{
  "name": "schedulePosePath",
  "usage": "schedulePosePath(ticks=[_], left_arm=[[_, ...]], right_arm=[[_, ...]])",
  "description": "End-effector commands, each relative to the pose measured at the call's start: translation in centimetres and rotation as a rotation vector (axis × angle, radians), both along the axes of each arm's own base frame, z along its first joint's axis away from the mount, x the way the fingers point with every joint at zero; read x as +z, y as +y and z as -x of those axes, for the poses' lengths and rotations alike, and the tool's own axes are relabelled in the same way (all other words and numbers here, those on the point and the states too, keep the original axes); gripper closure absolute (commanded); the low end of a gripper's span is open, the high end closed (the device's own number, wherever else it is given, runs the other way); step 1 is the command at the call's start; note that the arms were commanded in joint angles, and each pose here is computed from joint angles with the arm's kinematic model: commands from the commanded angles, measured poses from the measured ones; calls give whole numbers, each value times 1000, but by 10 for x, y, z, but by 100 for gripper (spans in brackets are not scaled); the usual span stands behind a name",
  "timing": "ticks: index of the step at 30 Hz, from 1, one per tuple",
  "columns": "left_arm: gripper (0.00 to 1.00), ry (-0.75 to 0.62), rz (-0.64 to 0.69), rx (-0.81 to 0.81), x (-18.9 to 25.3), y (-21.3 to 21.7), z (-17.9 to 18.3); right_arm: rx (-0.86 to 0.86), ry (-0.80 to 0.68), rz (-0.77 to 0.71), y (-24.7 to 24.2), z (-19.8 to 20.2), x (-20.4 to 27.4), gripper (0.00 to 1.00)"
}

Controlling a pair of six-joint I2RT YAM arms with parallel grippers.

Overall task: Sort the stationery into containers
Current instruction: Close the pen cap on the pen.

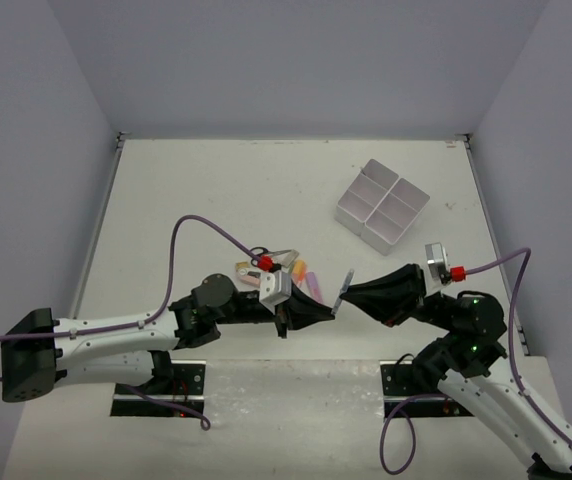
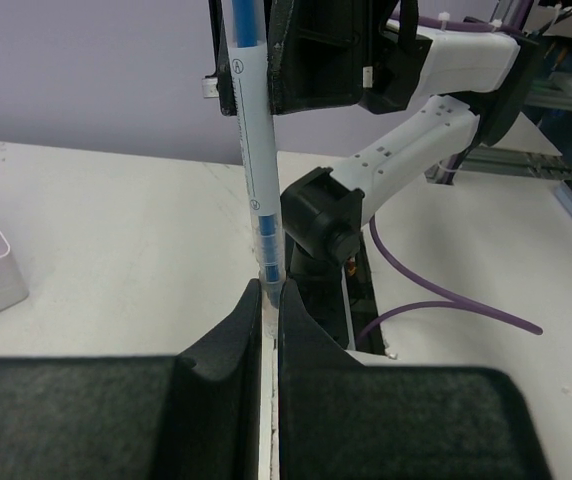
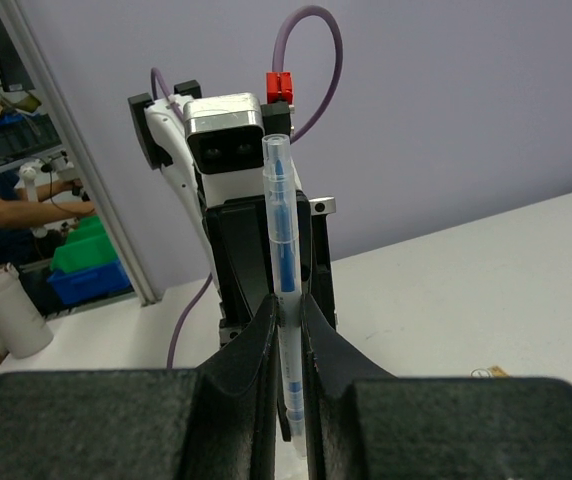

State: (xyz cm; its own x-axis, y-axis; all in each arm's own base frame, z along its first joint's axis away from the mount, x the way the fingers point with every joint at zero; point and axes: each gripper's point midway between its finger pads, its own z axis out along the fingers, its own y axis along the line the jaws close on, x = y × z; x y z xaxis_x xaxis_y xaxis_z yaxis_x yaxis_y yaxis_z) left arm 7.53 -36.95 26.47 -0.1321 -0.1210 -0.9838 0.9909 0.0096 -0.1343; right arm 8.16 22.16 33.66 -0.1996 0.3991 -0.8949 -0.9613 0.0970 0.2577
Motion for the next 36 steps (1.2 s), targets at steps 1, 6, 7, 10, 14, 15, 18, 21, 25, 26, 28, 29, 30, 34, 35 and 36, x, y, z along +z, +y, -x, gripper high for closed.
schedulePosePath(ticks=[1,6,7,10,14,15,18,21,25,26,28,29,30,34,35,36], left_arm=[[100,-128,274,44,87,7,-6],[100,-151,259,24,90,2,-5],[100,-156,256,22,91,1,-5],[100,-168,236,21,90,-1,-6],[100,-197,184,16,87,-6,-7],[100,-205,172,15,87,-7,-7],[100,-214,179,36,91,-3,-10],[100,-219,188,42,92,-1,-10],[100,-227,193,44,92,-1,-10],[100,-228,195,44,93,-1,-11],[100,-233,199,43,94,-1,-10],[100,-236,197,41,93,-1,-10],[100,-240,196,38,93,-1,-9],[100,-261,170,29,89,-3,-9],[100,-265,168,26,89,-3,-8],[100,-269,166,23,89,-2,-8]], right_arm=[[46,54,22,3,5,-15,100],[49,63,57,5,4,-20,100],[51,66,65,6,4,-23,100],[52,61,74,5,5,-24,100],[54,55,100,5,6,-27,100],[55,48,107,5,7,-28,100],[57,37,109,4,9,-28,100],[64,29,103,3,11,-26,100],[69,14,96,2,13,-23,100],[68,11,94,2,13,-22,100],[68,7,96,2,14,-22,100],[69,5,97,2,14,-21,100],[69,3,98,2,14,-21,99],[72,-2,98,2,14,-19,93],[71,-3,99,2,14,-19,89],[72,-2,101,2,14,-20,84]])
